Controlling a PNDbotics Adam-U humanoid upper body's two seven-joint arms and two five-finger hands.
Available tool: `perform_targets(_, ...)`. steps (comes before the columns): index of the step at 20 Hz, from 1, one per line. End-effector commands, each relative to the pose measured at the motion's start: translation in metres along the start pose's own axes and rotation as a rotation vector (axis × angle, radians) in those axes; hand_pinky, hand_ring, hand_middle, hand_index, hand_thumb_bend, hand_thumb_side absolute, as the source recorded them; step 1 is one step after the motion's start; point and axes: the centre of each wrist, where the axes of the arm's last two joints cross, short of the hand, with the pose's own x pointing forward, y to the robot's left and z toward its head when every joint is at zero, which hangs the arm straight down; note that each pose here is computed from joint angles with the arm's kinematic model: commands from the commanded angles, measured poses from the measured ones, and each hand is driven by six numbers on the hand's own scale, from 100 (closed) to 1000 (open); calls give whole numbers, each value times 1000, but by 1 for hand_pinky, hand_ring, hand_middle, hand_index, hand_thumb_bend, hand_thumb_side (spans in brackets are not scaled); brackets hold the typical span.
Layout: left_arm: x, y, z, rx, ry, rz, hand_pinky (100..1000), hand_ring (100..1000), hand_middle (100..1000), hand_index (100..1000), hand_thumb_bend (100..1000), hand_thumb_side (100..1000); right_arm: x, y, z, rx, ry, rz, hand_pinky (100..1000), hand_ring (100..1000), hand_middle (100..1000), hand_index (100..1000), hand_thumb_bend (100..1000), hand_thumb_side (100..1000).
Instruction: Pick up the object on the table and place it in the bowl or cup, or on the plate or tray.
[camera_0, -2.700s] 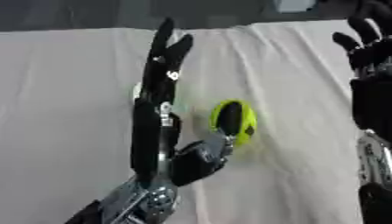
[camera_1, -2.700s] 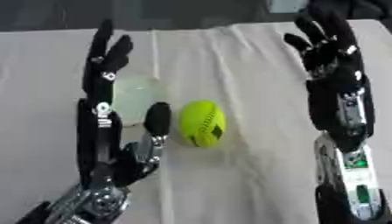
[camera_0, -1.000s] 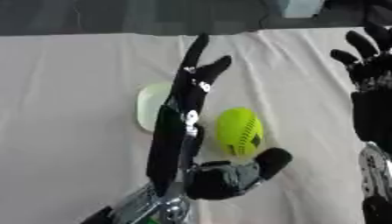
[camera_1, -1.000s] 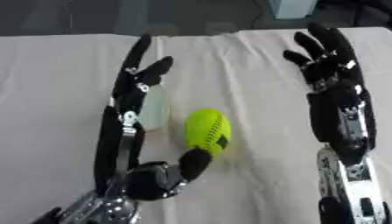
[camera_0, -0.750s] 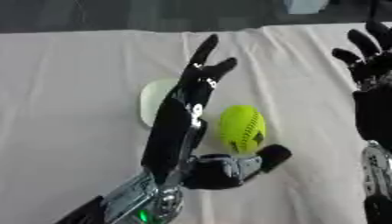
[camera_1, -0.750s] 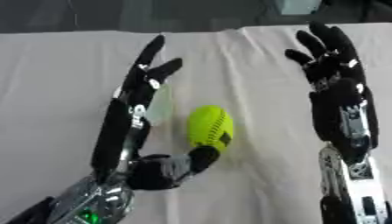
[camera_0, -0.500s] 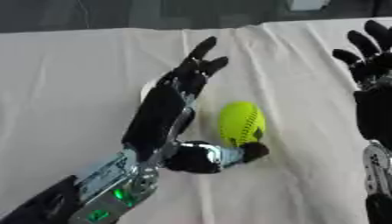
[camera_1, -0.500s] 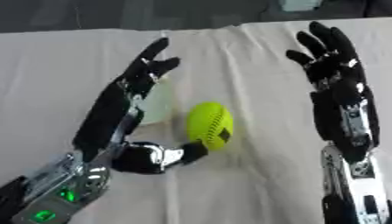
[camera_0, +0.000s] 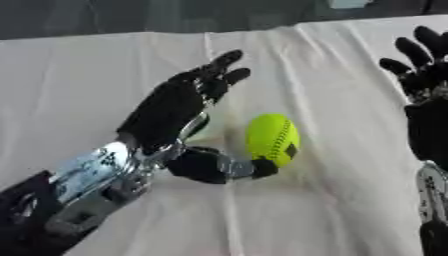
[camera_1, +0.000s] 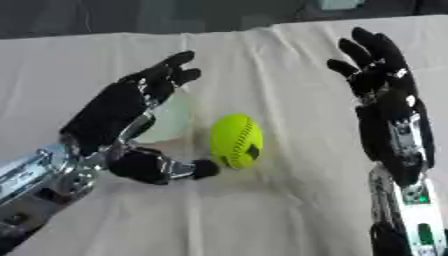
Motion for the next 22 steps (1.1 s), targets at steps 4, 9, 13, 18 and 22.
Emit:
perform_targets(4, -5, 21, -4, -180, -55, -124, 1000, 1000, 1000, 1000, 480, 1000, 3, -4, -3, 34, -9, 14, 878, 952, 955, 1000, 100, 843)
perform_targets(9, -5, 27, -6, -243, -59, -138, 1000, 1000, 1000, 1000, 526, 1000, 3, -4, -3, 41, -10, 13, 878, 951, 955, 1000, 100, 842)
perform_targets(13, -4, 30, -8, -281, -51, -135, 952, 1000, 1000, 1000, 621, 1000, 4, -4, -4, 45, -9, 12, 879, 950, 955, 1000, 100, 842)
perform_targets(18, -1, 36, -12, -326, -57, -143, 930, 1000, 1000, 1000, 689, 1000, 4, -4, -3, 50, -4, 9, 880, 950, 955, 1000, 100, 843)
perform_targets(22, 3, 43, -17, -357, -76, -155, 919, 995, 1000, 1000, 689, 1000, 5, -5, -3, 52, 0, 9, 880, 949, 955, 1000, 100, 849)
